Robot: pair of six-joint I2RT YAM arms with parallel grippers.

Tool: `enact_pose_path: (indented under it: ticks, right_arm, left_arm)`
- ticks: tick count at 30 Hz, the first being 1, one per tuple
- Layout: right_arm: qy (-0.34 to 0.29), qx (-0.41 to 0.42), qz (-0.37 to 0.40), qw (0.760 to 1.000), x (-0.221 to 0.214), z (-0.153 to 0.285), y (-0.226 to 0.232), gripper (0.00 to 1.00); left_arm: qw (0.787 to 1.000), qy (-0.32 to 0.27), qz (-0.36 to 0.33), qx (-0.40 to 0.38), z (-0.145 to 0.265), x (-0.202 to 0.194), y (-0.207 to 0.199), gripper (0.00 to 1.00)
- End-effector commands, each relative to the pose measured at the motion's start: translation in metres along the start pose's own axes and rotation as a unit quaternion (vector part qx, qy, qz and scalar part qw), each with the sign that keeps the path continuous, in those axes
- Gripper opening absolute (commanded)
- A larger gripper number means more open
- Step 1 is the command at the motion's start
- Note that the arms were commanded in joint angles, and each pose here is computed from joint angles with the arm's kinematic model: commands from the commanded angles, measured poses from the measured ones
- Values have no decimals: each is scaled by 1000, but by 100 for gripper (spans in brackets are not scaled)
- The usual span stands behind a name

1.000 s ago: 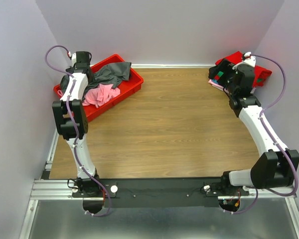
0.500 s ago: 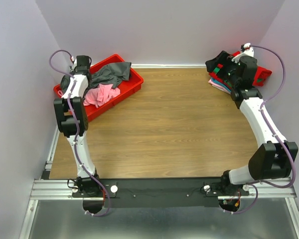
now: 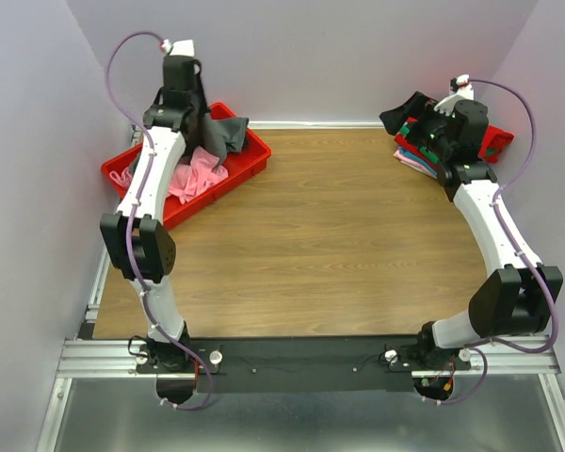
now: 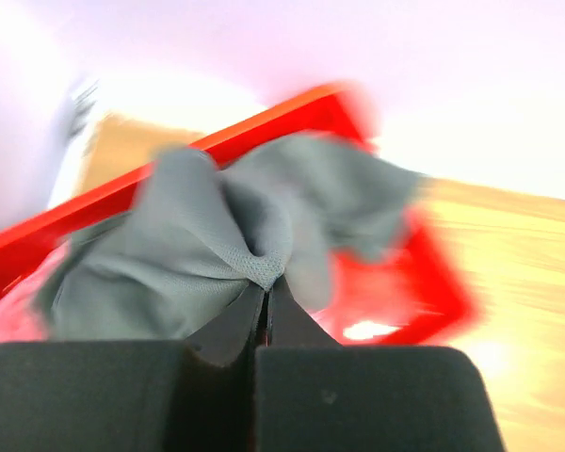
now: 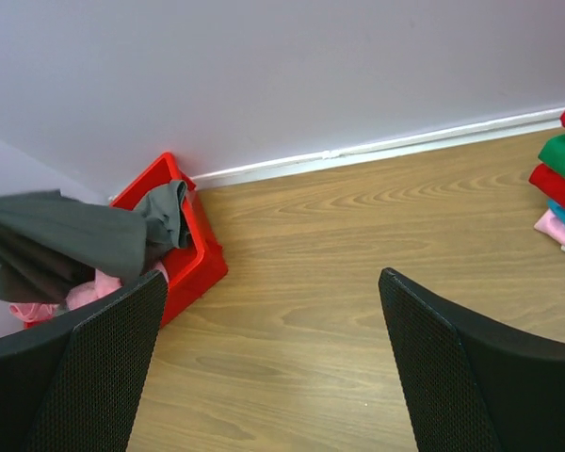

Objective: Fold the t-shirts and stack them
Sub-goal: Grab the tshirt from the pile, then move the tshirt to the center of the board

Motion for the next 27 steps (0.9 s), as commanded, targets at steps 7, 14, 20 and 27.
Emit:
enact_pose_path:
  ticks: [7,14,20,27]
  right_arm:
    - [21,-47,13,999,-22,5,-22,100]
    - [7,-124,25,992,-21,15,-45,100]
    - [-2,-171,32,985,-19,22,-61,100]
    - [1,-197,39,980,-22,26,-70,100]
  left_arm:
    - [962,-98,29,-254,134,71,-139,0]
    - [899,-163,27,-406,229,117,-195,0]
    - [830,-208,44,-516,310,148,-212,0]
    - [817,-152,54,-554,315,108,-217,0]
Point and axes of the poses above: each gripper's point midway between its finger pads, its own z axis back along the fingers, its own y axis along the line the jaws close on, x = y × z, the point moved 3 cm from there along z, back along the fingers, and after that the axes turned 12 degrees about z, right-handed, at the moved point
